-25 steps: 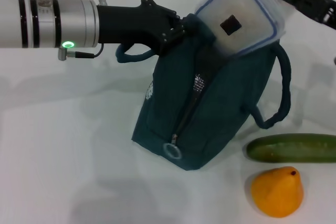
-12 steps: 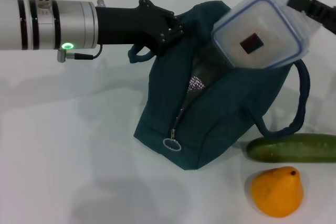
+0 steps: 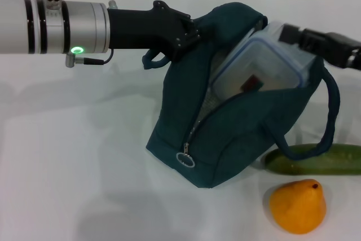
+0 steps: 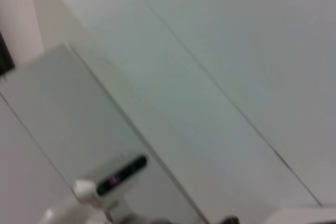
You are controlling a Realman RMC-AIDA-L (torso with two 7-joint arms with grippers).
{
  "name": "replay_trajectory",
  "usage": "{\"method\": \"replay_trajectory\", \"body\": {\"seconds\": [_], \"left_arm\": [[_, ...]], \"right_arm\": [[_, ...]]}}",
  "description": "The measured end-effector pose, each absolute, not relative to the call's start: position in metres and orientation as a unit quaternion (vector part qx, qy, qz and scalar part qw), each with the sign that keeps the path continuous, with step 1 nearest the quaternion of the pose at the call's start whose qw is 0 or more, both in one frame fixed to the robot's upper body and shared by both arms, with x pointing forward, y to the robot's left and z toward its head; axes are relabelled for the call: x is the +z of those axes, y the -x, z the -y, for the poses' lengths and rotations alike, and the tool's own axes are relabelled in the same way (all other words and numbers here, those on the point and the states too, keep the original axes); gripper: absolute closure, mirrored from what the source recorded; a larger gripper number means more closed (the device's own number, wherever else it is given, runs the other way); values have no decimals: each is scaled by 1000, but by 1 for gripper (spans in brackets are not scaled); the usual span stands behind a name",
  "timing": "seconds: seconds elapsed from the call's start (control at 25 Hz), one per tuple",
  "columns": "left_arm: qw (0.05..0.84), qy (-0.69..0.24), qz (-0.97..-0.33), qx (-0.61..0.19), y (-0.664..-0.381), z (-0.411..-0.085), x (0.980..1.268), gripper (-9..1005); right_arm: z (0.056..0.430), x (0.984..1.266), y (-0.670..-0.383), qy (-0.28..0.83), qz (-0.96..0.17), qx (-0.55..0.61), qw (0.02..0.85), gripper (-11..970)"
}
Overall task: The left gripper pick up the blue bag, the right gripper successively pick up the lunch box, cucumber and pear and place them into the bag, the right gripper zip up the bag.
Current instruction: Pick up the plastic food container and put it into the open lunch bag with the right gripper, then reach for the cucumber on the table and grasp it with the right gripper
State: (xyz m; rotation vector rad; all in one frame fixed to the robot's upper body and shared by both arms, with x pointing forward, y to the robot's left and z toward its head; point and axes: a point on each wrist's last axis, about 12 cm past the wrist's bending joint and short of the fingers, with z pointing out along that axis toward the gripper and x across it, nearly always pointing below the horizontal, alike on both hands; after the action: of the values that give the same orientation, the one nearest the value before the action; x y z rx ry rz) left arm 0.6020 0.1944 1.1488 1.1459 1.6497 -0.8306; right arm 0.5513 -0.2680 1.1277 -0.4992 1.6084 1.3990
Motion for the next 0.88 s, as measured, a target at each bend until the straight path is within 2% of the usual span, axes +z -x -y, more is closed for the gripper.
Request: {"method": "replay_trajectory", "body": {"seconds": [0.44, 0.68, 0.88], "left_arm": [[464, -470, -671, -337, -602, -194, 1148, 952], [463, -470, -672, -336, -601, -194, 1147, 952], [466, -468, -674, -331, -602, -195, 1146, 952]], "right_arm": [[248, 1129, -563, 246, -663, 548, 446, 867], [259, 1139, -559, 250, -634, 551, 481, 738], [296, 1163, -539, 312, -600, 532, 510, 515]]}}
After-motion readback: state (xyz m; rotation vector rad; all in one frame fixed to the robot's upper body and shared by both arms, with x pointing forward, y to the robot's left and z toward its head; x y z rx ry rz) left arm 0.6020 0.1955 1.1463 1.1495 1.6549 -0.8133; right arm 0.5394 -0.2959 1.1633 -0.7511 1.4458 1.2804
